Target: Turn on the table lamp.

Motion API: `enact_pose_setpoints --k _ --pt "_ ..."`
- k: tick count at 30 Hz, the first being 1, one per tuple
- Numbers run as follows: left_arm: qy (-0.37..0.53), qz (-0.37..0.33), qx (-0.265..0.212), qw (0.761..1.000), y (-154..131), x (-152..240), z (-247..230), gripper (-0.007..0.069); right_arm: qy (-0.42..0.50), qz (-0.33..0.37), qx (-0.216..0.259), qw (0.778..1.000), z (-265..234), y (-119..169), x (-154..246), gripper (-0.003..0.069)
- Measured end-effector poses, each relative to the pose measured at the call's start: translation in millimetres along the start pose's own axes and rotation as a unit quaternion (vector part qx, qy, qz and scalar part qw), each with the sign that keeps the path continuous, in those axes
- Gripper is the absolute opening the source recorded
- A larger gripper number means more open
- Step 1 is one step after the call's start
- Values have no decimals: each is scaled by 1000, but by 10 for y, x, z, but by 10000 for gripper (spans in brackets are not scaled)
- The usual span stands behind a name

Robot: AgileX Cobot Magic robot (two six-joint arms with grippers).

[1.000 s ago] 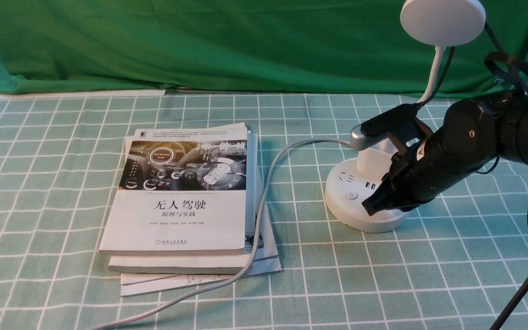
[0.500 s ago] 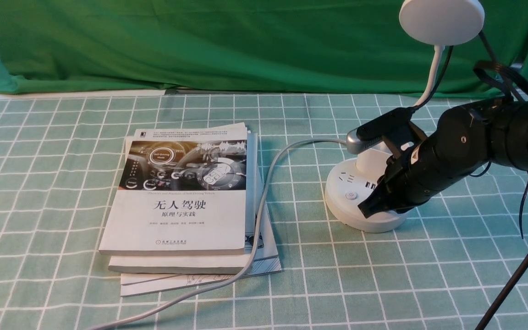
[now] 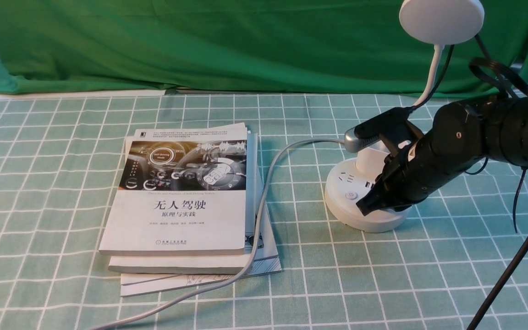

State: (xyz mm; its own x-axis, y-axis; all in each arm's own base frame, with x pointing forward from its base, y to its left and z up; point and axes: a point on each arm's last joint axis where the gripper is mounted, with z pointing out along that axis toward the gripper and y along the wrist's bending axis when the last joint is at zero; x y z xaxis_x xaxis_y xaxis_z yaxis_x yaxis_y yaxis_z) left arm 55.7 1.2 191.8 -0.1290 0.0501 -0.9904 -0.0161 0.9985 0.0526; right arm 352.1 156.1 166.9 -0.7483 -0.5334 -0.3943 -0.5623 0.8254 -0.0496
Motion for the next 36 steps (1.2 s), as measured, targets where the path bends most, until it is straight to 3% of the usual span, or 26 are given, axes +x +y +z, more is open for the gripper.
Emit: enact_pose_setpoints --k 13,20,27,31,36 --pt "0 0 0 1000 0 0 0 21 -1 -13 -13 1000 3 3 -41 27" --pt "0 0 0 1000 0 0 0 21 16 -12 -5 1000 -482 32 90 29" --pt "0 0 0 1000 0 0 0 21 -67 4 16 998 -1387 107 378 34" --pt "0 0 0 1000 0 0 0 21 -141 41 25 989 -1748 201 820 36" --pt "0 0 0 1000 0 0 0 21 -319 98 33 942 -2329 330 1418 47"
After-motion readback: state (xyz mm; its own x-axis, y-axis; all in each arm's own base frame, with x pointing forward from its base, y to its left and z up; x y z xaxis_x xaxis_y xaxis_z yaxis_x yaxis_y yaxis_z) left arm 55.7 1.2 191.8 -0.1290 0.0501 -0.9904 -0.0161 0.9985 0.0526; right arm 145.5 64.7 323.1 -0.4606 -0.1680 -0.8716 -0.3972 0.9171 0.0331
